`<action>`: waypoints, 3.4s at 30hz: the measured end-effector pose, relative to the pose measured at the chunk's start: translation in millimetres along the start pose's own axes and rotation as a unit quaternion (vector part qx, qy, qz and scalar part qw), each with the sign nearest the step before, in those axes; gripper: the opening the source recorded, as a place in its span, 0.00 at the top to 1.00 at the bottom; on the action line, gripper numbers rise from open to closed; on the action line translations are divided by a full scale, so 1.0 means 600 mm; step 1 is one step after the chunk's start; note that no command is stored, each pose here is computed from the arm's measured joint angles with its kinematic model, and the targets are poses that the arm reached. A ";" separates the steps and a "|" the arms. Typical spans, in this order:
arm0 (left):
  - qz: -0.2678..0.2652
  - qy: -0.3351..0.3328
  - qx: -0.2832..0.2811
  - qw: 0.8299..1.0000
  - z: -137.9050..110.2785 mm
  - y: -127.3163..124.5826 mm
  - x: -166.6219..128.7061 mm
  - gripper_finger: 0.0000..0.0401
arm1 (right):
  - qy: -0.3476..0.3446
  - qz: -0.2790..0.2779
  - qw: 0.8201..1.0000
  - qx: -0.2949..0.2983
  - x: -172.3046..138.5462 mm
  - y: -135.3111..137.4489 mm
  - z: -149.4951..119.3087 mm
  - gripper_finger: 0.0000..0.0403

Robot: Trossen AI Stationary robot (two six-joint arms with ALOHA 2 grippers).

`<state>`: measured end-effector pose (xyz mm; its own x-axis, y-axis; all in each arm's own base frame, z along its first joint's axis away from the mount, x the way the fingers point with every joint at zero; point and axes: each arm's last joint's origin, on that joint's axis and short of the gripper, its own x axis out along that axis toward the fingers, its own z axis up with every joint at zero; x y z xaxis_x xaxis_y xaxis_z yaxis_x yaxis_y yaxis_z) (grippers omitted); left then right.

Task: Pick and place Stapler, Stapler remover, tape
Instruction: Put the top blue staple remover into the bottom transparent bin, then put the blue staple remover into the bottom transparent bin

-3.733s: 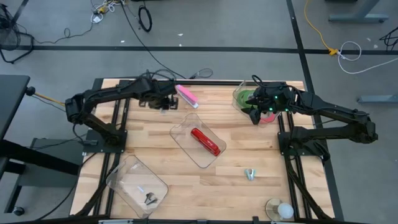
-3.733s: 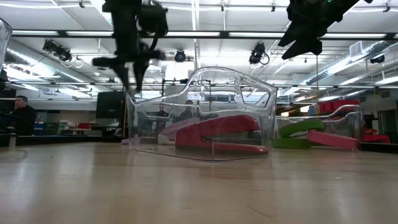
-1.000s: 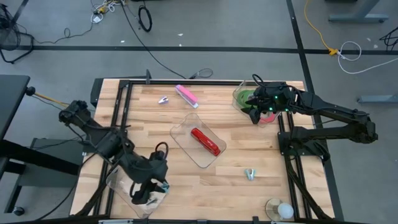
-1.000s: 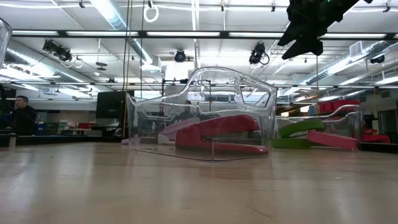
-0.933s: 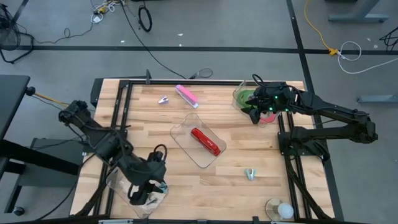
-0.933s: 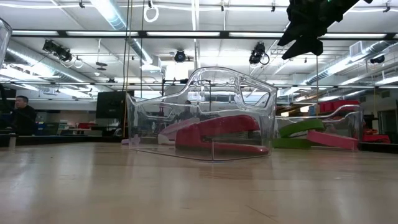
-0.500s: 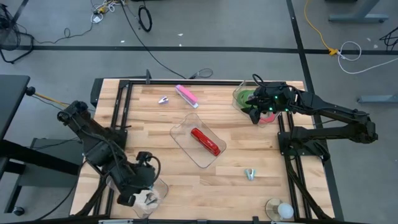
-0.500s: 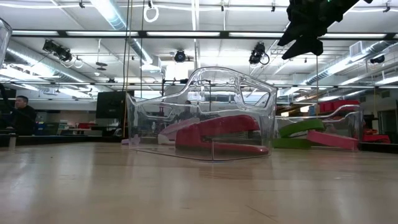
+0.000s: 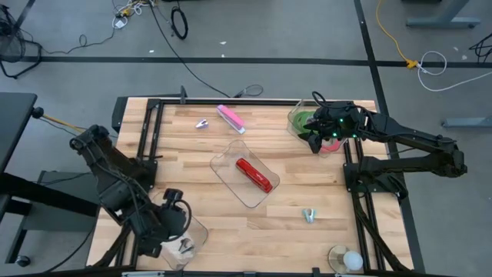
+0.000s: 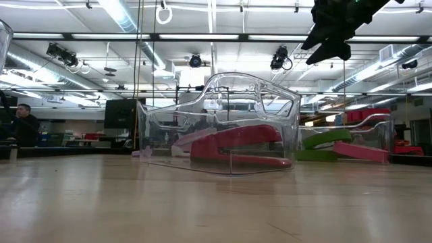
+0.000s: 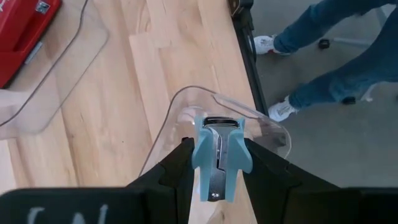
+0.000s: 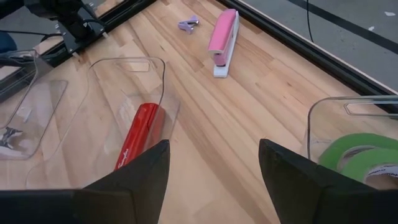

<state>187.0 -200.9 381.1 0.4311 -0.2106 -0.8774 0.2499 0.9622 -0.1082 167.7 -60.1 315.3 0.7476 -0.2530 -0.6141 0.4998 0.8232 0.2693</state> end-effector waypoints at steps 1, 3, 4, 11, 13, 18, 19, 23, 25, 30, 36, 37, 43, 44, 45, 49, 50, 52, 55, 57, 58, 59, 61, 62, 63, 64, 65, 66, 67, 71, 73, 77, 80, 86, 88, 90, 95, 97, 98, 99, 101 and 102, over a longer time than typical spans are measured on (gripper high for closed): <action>0.001 0.000 -0.001 1.000 -0.001 -0.001 0.000 0.69 | 0.000 0.000 1.000 0.002 0.000 0.000 0.000 0.39; 0.004 -0.003 -0.002 1.000 -0.004 -0.005 -0.001 0.69 | 0.000 0.000 1.000 0.008 0.000 0.000 0.000 0.39; 0.006 -0.004 -0.001 1.000 -0.005 -0.007 -0.002 0.69 | 0.000 0.000 1.000 0.008 0.000 0.000 0.000 0.39; 0.021 0.019 0.023 0.999 -0.008 -0.024 0.022 0.69 | 0.000 0.000 1.000 0.010 0.000 0.000 0.000 0.39; 0.024 0.030 0.044 0.998 -0.009 -0.033 0.034 0.69 | 0.000 0.000 1.000 0.010 0.000 0.000 0.000 0.39; 0.037 0.068 0.089 0.993 -0.017 -0.050 0.062 0.69 | 0.000 0.000 1.000 0.010 0.000 0.000 0.000 0.39; 0.040 0.078 0.100 0.991 -0.020 -0.054 0.067 0.69 | 0.000 0.000 1.000 0.010 0.000 0.000 0.000 0.39; 0.059 0.113 0.120 0.985 -0.030 -0.061 0.082 0.69 | 0.000 0.000 1.000 0.010 0.000 0.000 0.000 0.39; 0.061 0.117 0.127 0.983 -0.033 -0.067 0.087 0.69 | 0.000 0.000 1.000 0.010 0.000 0.000 0.000 0.39; 0.064 0.122 0.146 0.980 -0.034 -0.072 0.095 0.69 | 0.000 0.000 1.000 0.009 0.000 0.000 0.000 0.39; 0.078 0.136 0.157 0.975 -0.048 -0.066 0.116 0.69 | 0.000 0.001 1.000 0.010 0.000 0.000 0.000 0.39; 0.079 0.144 0.158 0.974 -0.055 -0.064 0.122 0.69 | 0.000 0.002 1.000 0.011 0.000 0.000 0.000 0.39; 0.061 0.152 0.160 0.973 -0.095 -0.049 0.153 0.69 | 0.004 0.013 1.000 0.013 0.000 0.001 0.000 0.39; 0.060 0.155 0.160 0.973 -0.102 -0.045 0.158 0.69 | 0.004 0.013 1.000 0.013 0.000 0.001 0.000 0.39; 0.058 0.157 0.159 0.973 -0.110 -0.040 0.162 0.69 | 0.004 0.013 1.000 0.013 0.000 0.001 0.000 0.39; 0.058 0.161 0.163 0.972 -0.141 -0.022 0.184 0.69 | 0.004 0.013 1.000 0.013 0.000 0.001 0.000 0.39; 0.054 0.164 0.164 0.971 -0.150 -0.017 0.190 0.69 | 0.004 0.013 1.000 0.013 0.000 0.001 0.000 0.39; 0.043 0.167 0.161 0.972 -0.167 -0.007 0.199 0.69 | 0.004 0.013 1.000 0.013 0.000 0.001 0.000 0.39; 0.028 0.175 0.158 0.971 -0.196 0.009 0.216 0.69 | 0.004 0.013 1.000 0.013 0.000 0.001 0.000 0.39; 0.024 0.175 0.158 0.972 -0.211 0.019 0.223 0.69 | 0.004 0.013 1.000 0.016 0.000 0.001 0.000 0.39; 0.024 0.176 0.158 0.971 -0.219 0.024 0.227 0.69 | 0.005 0.013 1.000 0.016 0.000 0.001 -0.001 0.39; 0.027 0.180 0.158 0.970 -0.227 0.030 0.230 0.69 | 0.005 0.013 1.000 0.015 0.000 0.001 -0.001 0.39; 0.028 0.183 0.164 0.969 -0.239 0.038 0.237 0.69 | 0.005 0.013 1.000 0.015 0.000 0.001 -0.001 0.39; 0.026 0.181 0.166 0.969 -0.243 0.041 0.239 0.69 | 0.005 0.013 1.000 0.015 0.000 0.001 -0.001 0.39; 0.025 0.179 0.166 0.969 -0.247 0.043 0.241 0.69 | 0.005 0.013 1.000 0.015 0.000 0.001 -0.001 0.39; 0.024 0.178 0.166 0.970 -0.250 0.045 0.243 0.69 | 0.005 0.013 1.000 0.015 0.000 0.001 -0.001 0.39; 0.024 0.179 0.166 0.969 -0.253 0.046 0.245 0.69 | 0.005 0.012 1.000 0.017 0.000 0.001 -0.001 0.39; 0.024 0.179 0.169 0.969 -0.255 0.047 0.247 0.69 | 0.005 0.013 1.000 0.019 0.000 0.001 0.000 0.39; 0.022 0.177 0.170 0.969 -0.255 0.047 0.249 0.69 | 0.005 0.013 1.000 0.021 0.000 0.001 -0.001 0.39; 0.018 0.169 0.170 0.971 -0.254 0.046 0.249 0.69 | 0.005 0.012 1.000 0.024 0.000 0.001 -0.001 0.39; 0.016 0.166 0.169 0.971 -0.252 0.045 0.250 0.69 | 0.005 0.012 1.000 0.024 0.000 0.001 -0.001 0.39; 0.016 0.166 0.167 0.972 -0.253 0.045 0.250 0.69 | 0.005 0.012 1.000 0.024 0.000 0.001 -0.001 0.39; 0.017 0.167 0.167 0.972 -0.253 0.045 0.249 0.69 | 0.005 0.012 1.000 0.024 0.000 0.001 -0.001 0.39; 0.019 0.166 0.161 0.973 -0.253 0.045 0.249 0.59 | 0.005 0.012 1.000 0.024 0.000 0.001 -0.001 0.39; 0.024 0.164 0.153 0.974 -0.252 0.045 0.250 0.54 | 0.005 0.012 1.000 0.024 0.000 0.001 -0.001 0.39; 0.025 0.163 0.151 0.975 -0.252 0.046 0.250 0.48 | 0.005 0.012 1.000 0.024 0.000 0.001 -0.001 0.39; 0.024 0.165 0.150 0.975 -0.252 0.046 0.250 0.37 | 0.005 0.012 1.000 0.024 0.000 0.001 -0.001 0.39; 0.024 0.165 0.150 0.975 -0.252 0.046 0.250 0.34 | 0.005 0.012 1.000 0.024 0.000 0.001 -0.001 0.39; 0.024 0.165 0.150 0.974 -0.252 0.046 0.250 0.33 | 0.005 0.012 1.000 0.024 0.000 0.001 -0.001 0.39; 0.024 0.165 0.150 0.974 -0.252 0.046 0.250 0.33 | 0.005 0.012 1.000 0.024 0.000 0.001 -0.001 0.39; 0.024 0.165 0.150 0.975 -0.252 0.046 0.250 0.33 | 0.005 0.012 1.000 0.024 0.000 0.001 -0.001 0.39; 0.024 0.165 0.150 0.974 -0.252 0.046 0.250 0.33 | 0.005 0.012 1.000 0.024 0.000 0.001 -0.001 0.39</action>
<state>127.2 -179.7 176.0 0.1579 -0.0524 -0.9861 0.5001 0.8653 0.0341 167.9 -59.4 315.2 0.7560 -0.2279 -0.6136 0.5020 0.8034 0.3201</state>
